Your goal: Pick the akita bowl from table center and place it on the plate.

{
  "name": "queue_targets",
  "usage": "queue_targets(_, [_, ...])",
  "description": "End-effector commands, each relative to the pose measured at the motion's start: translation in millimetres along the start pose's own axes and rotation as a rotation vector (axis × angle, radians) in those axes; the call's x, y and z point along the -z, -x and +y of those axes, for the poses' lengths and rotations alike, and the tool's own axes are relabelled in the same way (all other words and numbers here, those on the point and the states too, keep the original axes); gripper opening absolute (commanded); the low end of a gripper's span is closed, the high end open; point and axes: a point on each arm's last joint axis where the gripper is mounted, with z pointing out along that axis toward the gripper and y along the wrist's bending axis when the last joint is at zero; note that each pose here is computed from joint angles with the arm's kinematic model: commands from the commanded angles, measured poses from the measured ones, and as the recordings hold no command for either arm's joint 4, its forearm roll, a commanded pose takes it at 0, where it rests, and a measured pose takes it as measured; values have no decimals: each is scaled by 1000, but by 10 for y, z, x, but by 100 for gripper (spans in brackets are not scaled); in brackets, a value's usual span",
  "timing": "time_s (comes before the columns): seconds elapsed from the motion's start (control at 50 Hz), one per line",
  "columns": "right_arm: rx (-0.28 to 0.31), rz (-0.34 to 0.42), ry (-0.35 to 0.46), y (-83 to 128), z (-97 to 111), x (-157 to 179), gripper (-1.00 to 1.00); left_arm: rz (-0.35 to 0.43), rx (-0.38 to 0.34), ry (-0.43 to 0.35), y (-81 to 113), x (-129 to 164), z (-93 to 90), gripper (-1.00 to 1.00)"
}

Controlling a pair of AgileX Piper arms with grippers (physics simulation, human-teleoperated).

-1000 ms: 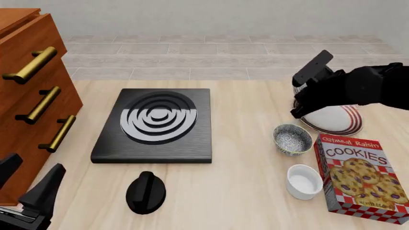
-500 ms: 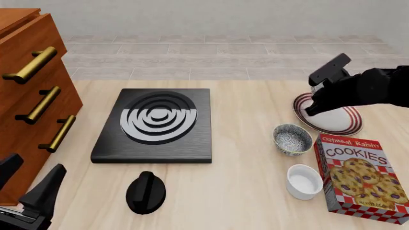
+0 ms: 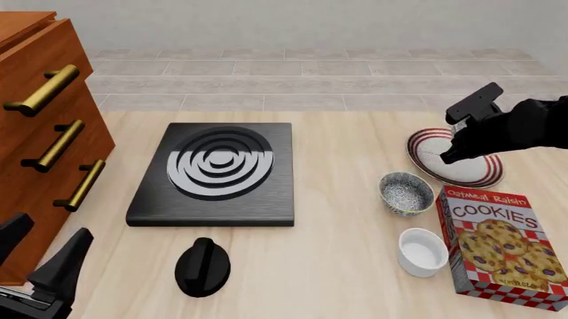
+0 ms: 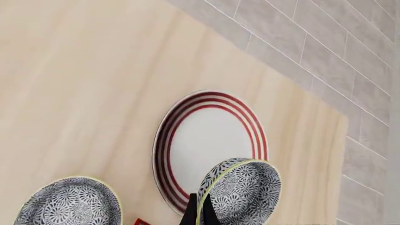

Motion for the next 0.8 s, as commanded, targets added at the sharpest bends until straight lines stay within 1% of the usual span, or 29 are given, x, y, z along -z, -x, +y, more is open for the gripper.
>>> queue_targets(0.02, [-20, 10, -3, -13, -35, -71, -100, 1, 0, -2, -1, -1, -1, 100])
queue_targets(0.04, [-27, 13, 2, -3, -26, -84, -100, 1, -2, -3, -1, -1, -2, 100])
queue_targets(0.18, [-24, 36, 29, -3, 34, -175, -100, 2, -3, -2, -1, -1, -1, 100])
queue_targets(0.24, [-32, 39, 22, -12, -10, -240, -100, 2, -2, -2, -1, -1, -1, 100])
queue_targets(0.42, [-43, 48, 21, -65, -13, -348, -100, 1, -3, -3, -1, -1, -2, 100])
queue_targets(0.56, [-63, 46, 1, -87, -102, -411, -100, 2, -5, -3, -1, -2, -2, 100])
queue_targets(0.8, [-71, 44, 2, -70, -99, -447, -100, 4, -6, -7, -2, -4, -4, 100])
